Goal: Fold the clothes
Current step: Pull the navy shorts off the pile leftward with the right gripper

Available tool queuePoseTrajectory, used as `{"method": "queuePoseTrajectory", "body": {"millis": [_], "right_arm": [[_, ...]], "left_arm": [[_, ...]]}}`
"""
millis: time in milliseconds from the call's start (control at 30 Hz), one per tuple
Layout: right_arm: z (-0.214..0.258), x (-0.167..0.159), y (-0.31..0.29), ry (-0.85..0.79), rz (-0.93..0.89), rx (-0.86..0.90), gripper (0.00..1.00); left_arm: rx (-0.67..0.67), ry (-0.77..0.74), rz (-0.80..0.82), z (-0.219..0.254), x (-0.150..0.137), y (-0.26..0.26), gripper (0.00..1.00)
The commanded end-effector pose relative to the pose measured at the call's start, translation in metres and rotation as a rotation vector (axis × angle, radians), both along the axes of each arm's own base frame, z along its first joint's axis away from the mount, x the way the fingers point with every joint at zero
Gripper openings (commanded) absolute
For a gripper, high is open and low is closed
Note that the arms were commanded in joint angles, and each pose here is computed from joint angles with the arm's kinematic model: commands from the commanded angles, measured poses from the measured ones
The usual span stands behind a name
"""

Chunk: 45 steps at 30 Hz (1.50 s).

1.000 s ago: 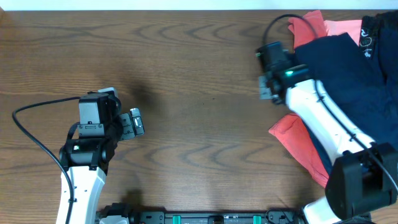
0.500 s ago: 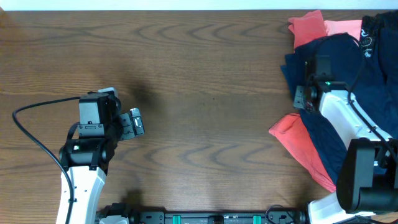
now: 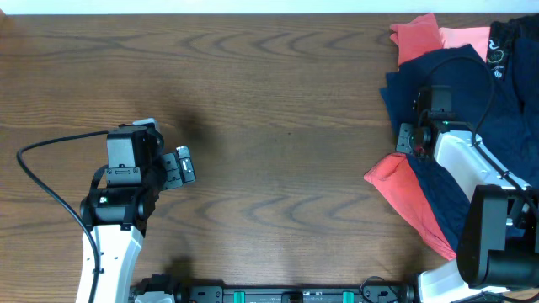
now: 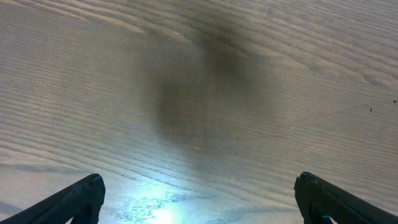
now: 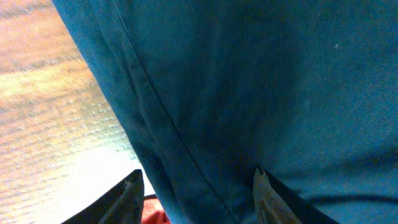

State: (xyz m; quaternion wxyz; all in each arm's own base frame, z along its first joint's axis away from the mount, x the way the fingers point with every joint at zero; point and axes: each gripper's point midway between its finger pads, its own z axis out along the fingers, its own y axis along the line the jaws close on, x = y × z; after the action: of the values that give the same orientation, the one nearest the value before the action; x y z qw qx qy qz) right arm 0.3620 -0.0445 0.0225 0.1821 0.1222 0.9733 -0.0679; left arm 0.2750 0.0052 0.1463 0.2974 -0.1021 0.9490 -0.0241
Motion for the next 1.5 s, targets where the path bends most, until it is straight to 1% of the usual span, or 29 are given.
{"method": "queuePoseTrajectory", "body": {"millis": [0, 33, 100, 167, 200, 300, 367, 567, 700, 833, 1000, 1200, 1367, 1467], "right_arm": [[-0.008, -0.009, -0.007, 0.022, -0.02, -0.035, 0.53], [-0.008, -0.009, -0.009, 0.02, -0.024, -0.047, 0.51], [-0.008, -0.008, -0.012, 0.009, -0.03, -0.064, 0.42], [-0.007, -0.006, -0.013, -0.001, -0.033, -0.072, 0.29], [-0.007, -0.005, -0.013, -0.006, -0.033, -0.072, 0.25], [-0.005, -0.002, -0.014, -0.017, -0.034, -0.072, 0.08], [-0.001, 0.001, -0.014, -0.025, -0.034, -0.073, 0.01], [0.039, 0.013, -0.008, -0.056, -0.007, -0.047, 0.01], [0.075, 0.016, 0.033, -0.052, 0.138, 0.11, 0.01], [0.104, 0.012, 0.1, -0.071, 0.298, 0.3, 0.01], [0.108, 0.015, 0.173, -0.111, 0.357, 0.394, 0.01], [0.115, 0.033, 0.273, -0.261, 0.498, 0.489, 0.01], [0.103, 0.028, 0.35, -0.322, 0.625, 0.558, 0.01], [0.091, 0.023, 0.359, -0.32, 0.663, 0.505, 0.12]], "left_arm": [[0.003, -0.017, 0.005, 0.007, 0.003, 0.0, 0.98], [0.004, -0.017, 0.005, 0.007, 0.003, 0.0, 0.98], [0.004, -0.017, 0.005, 0.007, 0.003, 0.0, 0.98], [0.004, -0.017, 0.005, 0.007, 0.003, 0.0, 0.98], [0.004, -0.017, 0.005, 0.007, 0.003, 0.0, 0.98], [0.003, -0.017, 0.005, 0.007, 0.003, 0.0, 0.98], [0.003, -0.017, 0.005, 0.007, 0.003, 0.0, 0.98], [0.004, -0.017, 0.005, 0.007, 0.003, 0.0, 0.98], [0.004, -0.018, 0.005, 0.007, 0.003, 0.0, 0.98], [0.004, -0.018, 0.005, 0.007, 0.003, 0.0, 0.98], [0.004, -0.019, 0.005, 0.007, 0.004, 0.0, 0.98], [0.003, -0.037, 0.005, 0.01, 0.007, 0.0, 0.98], [-0.005, -0.059, -0.001, 0.012, 0.013, -0.001, 0.98], [-0.079, -0.05, -0.055, 0.009, 0.015, -0.017, 0.98]]}}
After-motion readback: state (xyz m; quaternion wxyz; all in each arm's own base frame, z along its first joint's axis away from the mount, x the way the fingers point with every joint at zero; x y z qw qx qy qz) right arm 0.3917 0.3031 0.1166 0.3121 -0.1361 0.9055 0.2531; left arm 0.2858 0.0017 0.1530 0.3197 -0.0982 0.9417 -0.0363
